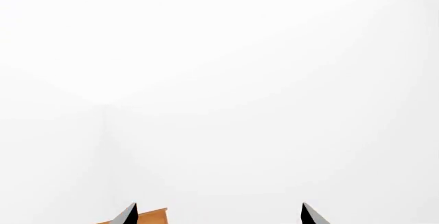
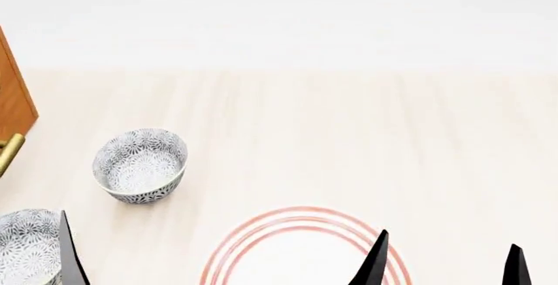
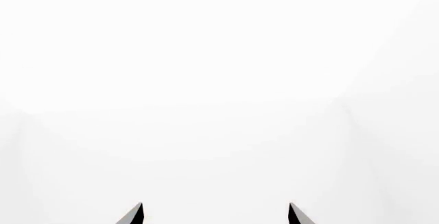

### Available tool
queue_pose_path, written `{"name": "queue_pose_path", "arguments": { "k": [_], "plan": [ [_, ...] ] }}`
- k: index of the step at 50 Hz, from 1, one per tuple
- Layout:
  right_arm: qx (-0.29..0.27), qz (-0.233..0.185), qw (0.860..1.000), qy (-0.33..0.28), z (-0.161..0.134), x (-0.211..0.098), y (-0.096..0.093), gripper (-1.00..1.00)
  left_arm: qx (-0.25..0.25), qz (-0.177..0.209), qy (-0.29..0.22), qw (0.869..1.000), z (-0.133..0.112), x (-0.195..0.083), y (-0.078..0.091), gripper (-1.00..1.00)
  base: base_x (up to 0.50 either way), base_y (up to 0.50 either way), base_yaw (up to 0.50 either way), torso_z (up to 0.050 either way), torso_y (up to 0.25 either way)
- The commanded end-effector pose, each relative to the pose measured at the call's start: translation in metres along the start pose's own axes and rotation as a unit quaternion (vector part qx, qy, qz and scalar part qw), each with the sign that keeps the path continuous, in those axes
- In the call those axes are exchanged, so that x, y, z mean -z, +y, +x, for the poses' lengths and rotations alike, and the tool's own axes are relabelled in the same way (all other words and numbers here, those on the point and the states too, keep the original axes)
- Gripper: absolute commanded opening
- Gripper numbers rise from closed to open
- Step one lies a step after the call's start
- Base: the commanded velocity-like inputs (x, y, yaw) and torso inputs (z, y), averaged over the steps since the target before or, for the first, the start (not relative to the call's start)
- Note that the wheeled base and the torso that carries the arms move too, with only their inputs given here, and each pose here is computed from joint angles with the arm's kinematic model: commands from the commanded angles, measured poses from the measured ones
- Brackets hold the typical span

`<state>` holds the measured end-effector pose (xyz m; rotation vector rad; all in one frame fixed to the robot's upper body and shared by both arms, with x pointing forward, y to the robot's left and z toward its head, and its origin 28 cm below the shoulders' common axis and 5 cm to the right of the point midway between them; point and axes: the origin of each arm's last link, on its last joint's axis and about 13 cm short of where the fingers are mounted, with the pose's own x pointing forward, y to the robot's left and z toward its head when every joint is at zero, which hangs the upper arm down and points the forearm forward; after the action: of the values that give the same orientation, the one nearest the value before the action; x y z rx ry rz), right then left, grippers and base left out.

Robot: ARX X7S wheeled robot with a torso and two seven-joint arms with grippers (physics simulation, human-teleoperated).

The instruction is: Pick up the bowl and put it in the front on the plate.

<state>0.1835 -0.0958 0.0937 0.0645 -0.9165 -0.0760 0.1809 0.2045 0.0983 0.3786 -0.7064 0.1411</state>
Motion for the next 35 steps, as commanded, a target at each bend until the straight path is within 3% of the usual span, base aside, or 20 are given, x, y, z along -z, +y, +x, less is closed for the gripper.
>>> {"name": "queue_pose_path", "arguments": {
  "k": [1,10,35],
  "plan": [
    [0.0,0.001,1.0,-0.003,0.0008,-0.0017,0.0001,1.0,0.0,0.001,-0.004,1.0,-0.0001,-0.0014,0.0,1.0,0.5,0.0,0.0,0.0,0.0],
    [-0.011,0.008,1.0,-0.021,-0.0004,-0.0043,0.0008,1.0,0.002,0.0,-0.003,1.0,-0.0002,-0.0016,-0.001,1.0,0.16,0.01,0.0,0.0,0.0],
    [-0.013,0.008,1.0,-0.015,-0.0035,-0.0027,0.0014,1.0,0.008,-0.003,0.003,1.0,-0.0017,0.0009,-0.0023,1.0,0.0,0.5,0.0,0.0,0.0]
  ]
}}
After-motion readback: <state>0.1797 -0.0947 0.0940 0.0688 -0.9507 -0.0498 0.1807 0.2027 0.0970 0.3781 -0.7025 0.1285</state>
